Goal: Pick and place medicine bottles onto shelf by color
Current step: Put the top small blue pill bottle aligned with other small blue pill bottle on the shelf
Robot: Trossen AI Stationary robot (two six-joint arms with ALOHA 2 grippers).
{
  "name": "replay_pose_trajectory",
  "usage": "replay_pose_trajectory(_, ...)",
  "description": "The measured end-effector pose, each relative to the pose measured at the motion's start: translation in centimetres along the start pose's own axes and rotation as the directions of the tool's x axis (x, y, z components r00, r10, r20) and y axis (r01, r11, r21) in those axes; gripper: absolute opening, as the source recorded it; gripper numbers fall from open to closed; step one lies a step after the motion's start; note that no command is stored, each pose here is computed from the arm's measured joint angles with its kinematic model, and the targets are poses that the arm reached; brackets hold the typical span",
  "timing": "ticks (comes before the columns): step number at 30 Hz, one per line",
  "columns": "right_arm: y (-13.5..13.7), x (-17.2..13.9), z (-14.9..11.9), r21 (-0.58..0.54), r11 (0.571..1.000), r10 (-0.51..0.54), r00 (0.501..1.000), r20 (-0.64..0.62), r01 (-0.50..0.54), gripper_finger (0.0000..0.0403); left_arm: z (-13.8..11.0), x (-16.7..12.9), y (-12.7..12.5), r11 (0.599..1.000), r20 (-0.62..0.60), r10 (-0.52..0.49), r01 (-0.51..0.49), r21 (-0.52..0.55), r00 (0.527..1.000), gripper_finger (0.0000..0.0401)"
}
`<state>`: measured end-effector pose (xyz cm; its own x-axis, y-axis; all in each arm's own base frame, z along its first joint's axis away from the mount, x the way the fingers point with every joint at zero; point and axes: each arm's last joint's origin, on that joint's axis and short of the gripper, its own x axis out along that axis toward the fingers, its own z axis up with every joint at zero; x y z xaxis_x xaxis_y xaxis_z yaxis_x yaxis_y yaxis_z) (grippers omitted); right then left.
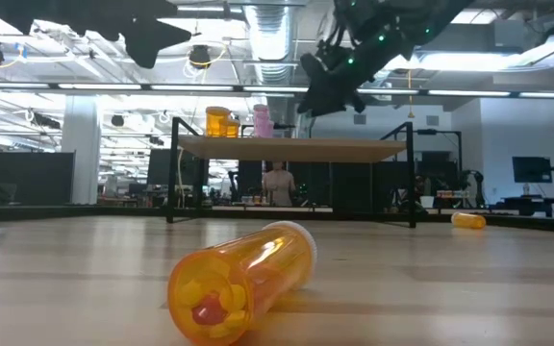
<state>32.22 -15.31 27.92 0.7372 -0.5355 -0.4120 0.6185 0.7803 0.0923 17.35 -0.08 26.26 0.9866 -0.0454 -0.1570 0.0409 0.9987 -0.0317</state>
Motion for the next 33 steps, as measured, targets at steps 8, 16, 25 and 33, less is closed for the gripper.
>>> replay_pose_trajectory(8,0.1,1.8,-1.0,-0.023,1.000,-0.005,1.000,-0.012,0.005,0.0146,-0.2,0.2,0.0,1.000,-0.011,0.000,0.000,-0.006,1.000,0.0222)
replay_pose_trajectory(16,-0.4,1.9,-0.9,-0.030,0.999,-0.017,1.000,-0.005,0.017,0.0146,-0.2,0.2,0.0,1.000,-0.013,0.001,-0.001,-0.011,1.000,0.0222)
replay_pose_trajectory(25,-0.5,1.9,-0.9,-0.056,0.998,-0.022,1.000,-0.005,0.021,0.0146,-0.2,0.2,0.0,1.000,-0.013,0.002,-0.002,-0.014,1.000,0.0222)
replay_pose_trajectory(33,-0.4,1.9,-0.9,-0.085,0.996,-0.020,1.000,-0.008,0.019,0.0146,-0.1,0.2,0.0,1.000,-0.006,0.004,-0.004,-0.014,1.000,0.0222)
